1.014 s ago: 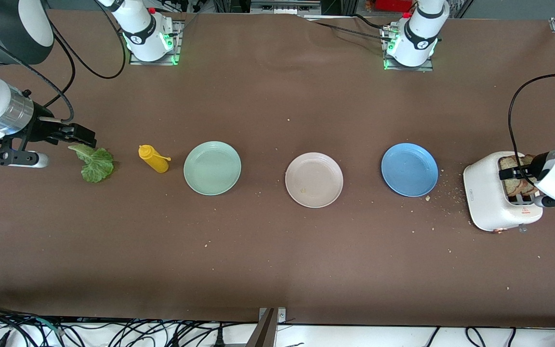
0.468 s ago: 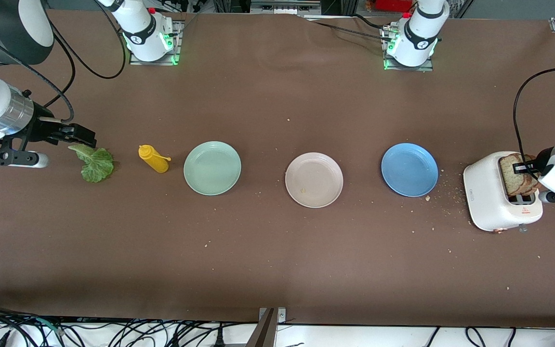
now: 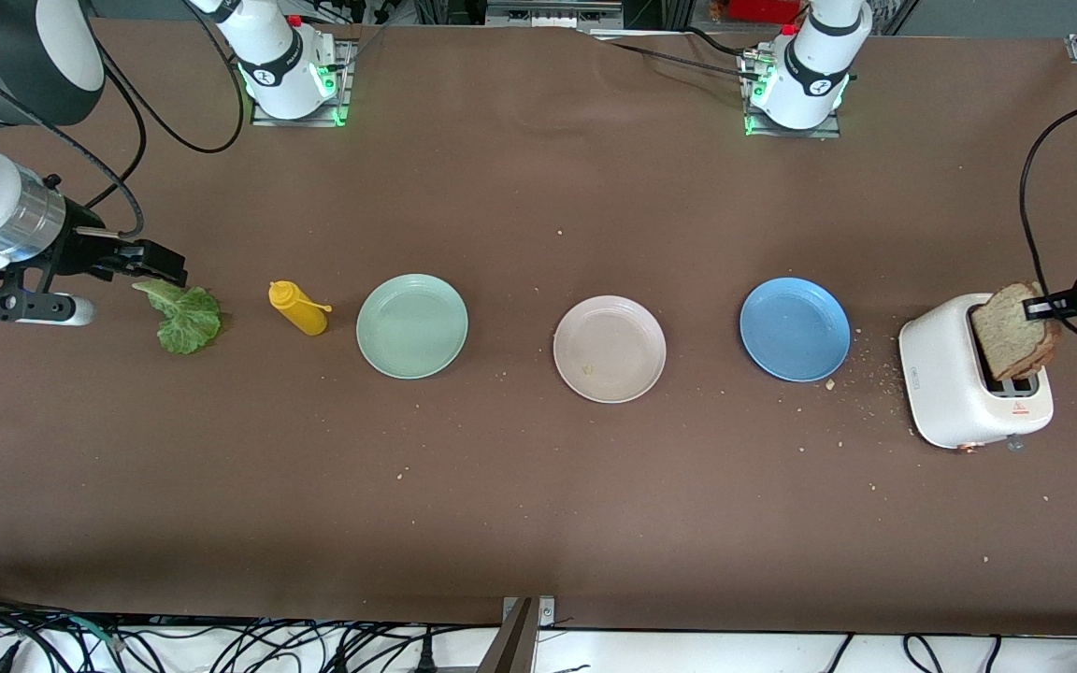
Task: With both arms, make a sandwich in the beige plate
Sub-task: 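Grasp the bread slice and lift it out of the toaster, then carry the bread slice with the left gripper onto the beige plate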
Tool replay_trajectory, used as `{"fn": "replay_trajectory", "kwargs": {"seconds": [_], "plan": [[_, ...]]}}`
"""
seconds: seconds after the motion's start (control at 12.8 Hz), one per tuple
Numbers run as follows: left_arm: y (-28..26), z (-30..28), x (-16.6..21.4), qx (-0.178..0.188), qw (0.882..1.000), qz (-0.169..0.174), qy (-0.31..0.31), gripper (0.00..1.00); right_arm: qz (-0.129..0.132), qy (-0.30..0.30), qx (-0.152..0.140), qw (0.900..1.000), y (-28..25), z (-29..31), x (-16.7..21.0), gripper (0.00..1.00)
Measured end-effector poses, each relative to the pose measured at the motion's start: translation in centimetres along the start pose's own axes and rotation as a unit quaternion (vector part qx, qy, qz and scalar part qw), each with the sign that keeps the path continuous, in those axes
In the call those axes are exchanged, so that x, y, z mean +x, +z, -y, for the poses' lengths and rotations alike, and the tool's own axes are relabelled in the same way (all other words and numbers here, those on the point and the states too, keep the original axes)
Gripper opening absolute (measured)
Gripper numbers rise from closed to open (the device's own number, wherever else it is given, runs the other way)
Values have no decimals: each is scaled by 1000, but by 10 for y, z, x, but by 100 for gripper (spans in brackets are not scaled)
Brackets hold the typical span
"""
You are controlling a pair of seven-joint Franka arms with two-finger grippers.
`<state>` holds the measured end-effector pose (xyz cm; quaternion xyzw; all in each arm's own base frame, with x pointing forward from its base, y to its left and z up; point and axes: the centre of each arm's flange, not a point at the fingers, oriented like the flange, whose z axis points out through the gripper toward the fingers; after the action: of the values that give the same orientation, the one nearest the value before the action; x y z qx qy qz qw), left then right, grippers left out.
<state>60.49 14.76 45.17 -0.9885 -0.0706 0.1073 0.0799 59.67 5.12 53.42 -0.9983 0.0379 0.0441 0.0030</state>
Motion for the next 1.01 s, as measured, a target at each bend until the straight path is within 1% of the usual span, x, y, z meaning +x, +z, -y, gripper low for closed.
{"fn": "replay_trajectory", "kwargs": {"seconds": [0.16, 0.39, 0.47, 0.55, 0.62, 0.78, 0.86, 1.01], "plan": [[-28, -8, -5, 0, 1000, 1, 12, 8, 0, 0, 0, 1000, 0, 0, 0, 100], [-65, -48, -13, -3, 999, -4, 47, 8, 0, 0, 0, 1000, 0, 0, 0, 100], [-74, -64, -16, -14, 998, -8, 59, 8, 0, 0, 0, 1000, 0, 0, 0, 100], [-79, -78, -20, -37, 997, -9, 67, 8, 0, 0, 0, 1000, 0, 0, 0, 100], [-81, -90, -22, -70, 995, -6, 73, 8, 0, 0, 0, 1000, 0, 0, 0, 100], [-75, -108, -22, -145, 986, 8, 79, 8, 0, 0, 0, 1000, 0, 0, 0, 100], [-69, -119, -20, -191, 978, 20, 81, 8, 0, 0, 0, 1000, 0, 0, 0, 100], [-48, -141, -9, -274, 957, 50, 83, 8, 0, 0, 0, 1000, 0, 0, 0, 100]]}}
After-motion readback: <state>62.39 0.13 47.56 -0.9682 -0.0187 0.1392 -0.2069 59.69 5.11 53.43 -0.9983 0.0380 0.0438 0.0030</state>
